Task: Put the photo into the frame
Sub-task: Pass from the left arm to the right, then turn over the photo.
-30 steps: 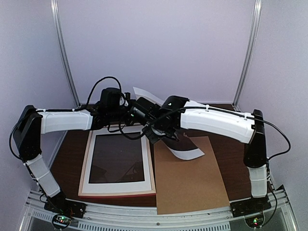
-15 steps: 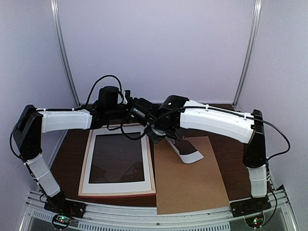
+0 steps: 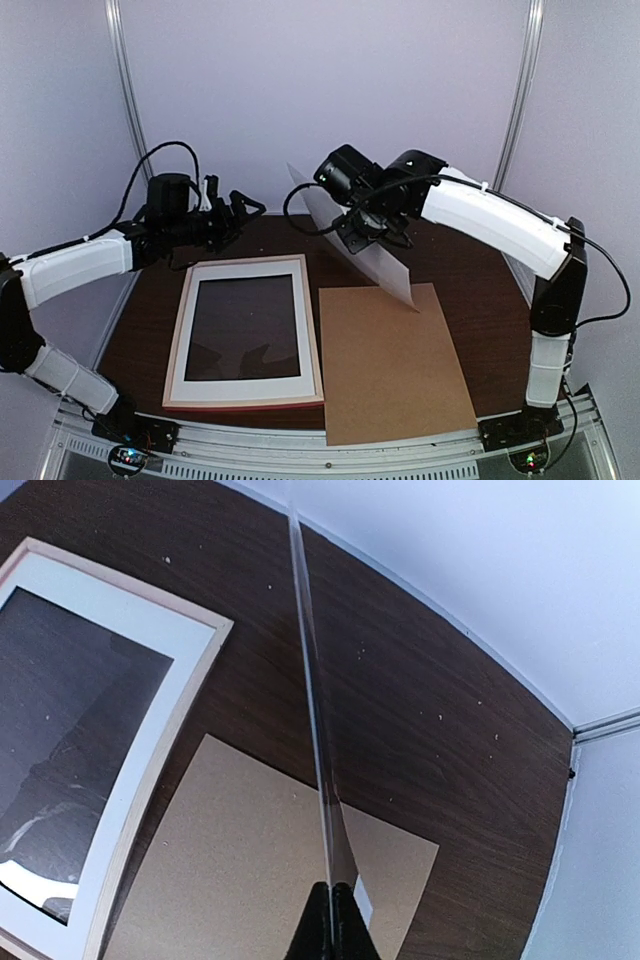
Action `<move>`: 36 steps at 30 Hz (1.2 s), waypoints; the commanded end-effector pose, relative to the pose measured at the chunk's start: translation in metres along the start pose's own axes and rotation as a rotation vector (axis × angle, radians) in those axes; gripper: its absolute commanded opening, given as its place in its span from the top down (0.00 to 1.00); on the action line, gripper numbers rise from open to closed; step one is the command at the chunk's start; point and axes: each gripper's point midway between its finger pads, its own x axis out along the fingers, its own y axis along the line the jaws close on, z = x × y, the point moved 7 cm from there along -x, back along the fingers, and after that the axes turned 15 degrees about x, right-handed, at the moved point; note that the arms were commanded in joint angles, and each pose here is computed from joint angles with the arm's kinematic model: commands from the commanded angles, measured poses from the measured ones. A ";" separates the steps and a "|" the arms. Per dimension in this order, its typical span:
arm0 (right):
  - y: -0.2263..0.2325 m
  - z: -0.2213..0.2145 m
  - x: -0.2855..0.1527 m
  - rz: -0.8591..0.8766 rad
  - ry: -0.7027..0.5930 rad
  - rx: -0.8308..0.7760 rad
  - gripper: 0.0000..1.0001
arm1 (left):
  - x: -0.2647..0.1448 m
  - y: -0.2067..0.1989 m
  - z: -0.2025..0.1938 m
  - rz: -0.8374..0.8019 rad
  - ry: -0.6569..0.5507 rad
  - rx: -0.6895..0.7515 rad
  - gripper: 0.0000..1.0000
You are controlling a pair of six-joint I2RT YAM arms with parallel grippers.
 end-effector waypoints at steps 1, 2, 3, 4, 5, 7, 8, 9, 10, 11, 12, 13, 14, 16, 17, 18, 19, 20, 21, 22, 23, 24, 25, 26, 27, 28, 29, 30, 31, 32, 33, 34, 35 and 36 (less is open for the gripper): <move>-0.010 0.025 -0.033 0.145 -0.042 0.043 1.00 | -0.046 0.020 0.009 0.251 -0.028 0.196 0.02; -0.007 0.029 -0.038 0.189 -0.046 0.045 1.00 | -0.056 0.023 0.012 0.305 -0.036 0.222 0.02; -0.004 0.033 -0.044 0.239 -0.051 0.054 1.00 | -0.066 0.027 0.015 0.359 -0.048 0.238 0.02; -0.001 0.038 -0.050 0.293 -0.057 0.065 1.00 | -0.077 0.032 0.019 0.411 -0.063 0.247 0.02; 0.005 0.042 -0.056 0.358 -0.058 0.078 1.00 | -0.085 0.037 0.022 0.454 -0.076 0.253 0.02; 0.016 0.052 -0.069 0.494 -0.060 0.105 1.00 | -0.103 0.046 0.029 0.523 -0.099 0.251 0.02; 0.023 0.059 -0.077 0.568 -0.066 0.123 1.00 | -0.110 0.050 0.031 0.553 -0.107 0.246 0.02; 0.029 0.062 -0.083 0.633 -0.061 0.136 1.00 | -0.120 0.055 0.035 0.584 -0.126 0.241 0.02; 0.035 0.065 -0.090 0.712 -0.050 0.145 1.00 | -0.127 0.059 0.037 0.610 -0.134 0.240 0.02; 0.040 0.067 -0.096 0.771 -0.044 0.153 1.00 | -0.133 0.062 0.039 0.634 -0.140 0.239 0.02; 0.043 0.069 -0.101 0.820 -0.039 0.167 1.00 | -0.138 0.064 0.041 0.655 -0.145 0.238 0.02; 0.046 0.070 -0.105 0.861 -0.032 0.178 1.00 | -0.142 0.068 0.042 0.674 -0.147 0.236 0.02; 0.047 0.070 -0.107 0.881 -0.027 0.193 1.00 | -0.145 0.070 0.043 0.689 -0.146 0.233 0.02; 0.045 0.070 -0.104 0.885 -0.017 0.237 1.00 | -0.148 0.075 0.043 0.714 -0.143 0.228 0.02; 0.042 0.068 -0.098 0.873 -0.004 0.266 1.00 | -0.149 0.076 0.043 0.721 -0.143 0.227 0.02; 0.038 0.065 -0.088 0.860 0.019 0.306 1.00 | -0.148 0.077 0.043 0.727 -0.141 0.227 0.02; 0.035 0.057 -0.069 0.841 0.062 0.348 1.00 | -0.148 0.079 0.043 0.732 -0.139 0.227 0.02; 0.032 0.050 -0.051 0.834 0.099 0.405 1.00 | -0.147 0.080 0.043 0.734 -0.137 0.227 0.02; 0.027 0.047 -0.034 0.846 0.107 0.472 1.00 | -0.146 0.081 0.043 0.735 -0.134 0.228 0.02; 0.023 0.040 -0.016 0.845 0.130 0.535 1.00 | -0.144 0.083 0.042 0.737 -0.129 0.228 0.02; 0.019 0.030 0.004 0.841 0.166 0.601 1.00 | -0.142 0.084 0.041 0.739 -0.125 0.227 0.02; 0.016 0.022 0.022 0.850 0.197 0.660 1.00 | -0.140 0.088 0.039 0.744 -0.113 0.228 0.02; 0.014 0.011 0.042 0.850 0.236 0.726 1.00 | -0.137 0.091 0.038 0.750 -0.102 0.227 0.02; 0.012 0.000 0.059 0.848 0.273 0.779 1.00 | -0.135 0.094 0.035 0.759 -0.089 0.226 0.02; 0.012 -0.011 0.073 0.847 0.301 0.824 1.00 | -0.132 0.098 0.032 0.768 -0.071 0.223 0.02; 0.011 -0.022 0.087 0.830 0.325 0.863 1.00 | -0.130 0.103 0.029 0.781 -0.053 0.222 0.02; 0.011 -0.032 0.099 0.814 0.344 0.893 1.00 | -0.127 0.107 0.025 0.791 -0.037 0.220 0.02; 0.010 -0.042 0.111 0.799 0.366 0.922 1.00 | -0.125 0.112 0.021 0.802 -0.019 0.219 0.02; 0.011 -0.052 0.121 0.786 0.394 0.948 1.00 | -0.122 0.116 0.017 0.812 -0.001 0.218 0.02; 0.013 -0.059 0.130 0.786 0.411 0.975 1.00 | -0.119 0.121 0.014 0.818 0.018 0.216 0.02; 0.015 -0.066 0.139 0.786 0.431 0.999 1.00 | -0.116 0.124 0.011 0.823 0.035 0.216 0.03; 0.017 -0.072 0.146 0.784 0.450 1.017 1.00 | -0.113 0.128 0.008 0.826 0.049 0.215 0.02; 0.018 -0.076 0.152 0.783 0.464 1.031 1.00 | -0.110 0.132 0.005 0.833 0.066 0.213 0.02; 0.019 -0.080 0.157 0.781 0.478 1.045 1.00 | -0.108 0.135 0.003 0.838 0.081 0.213 0.02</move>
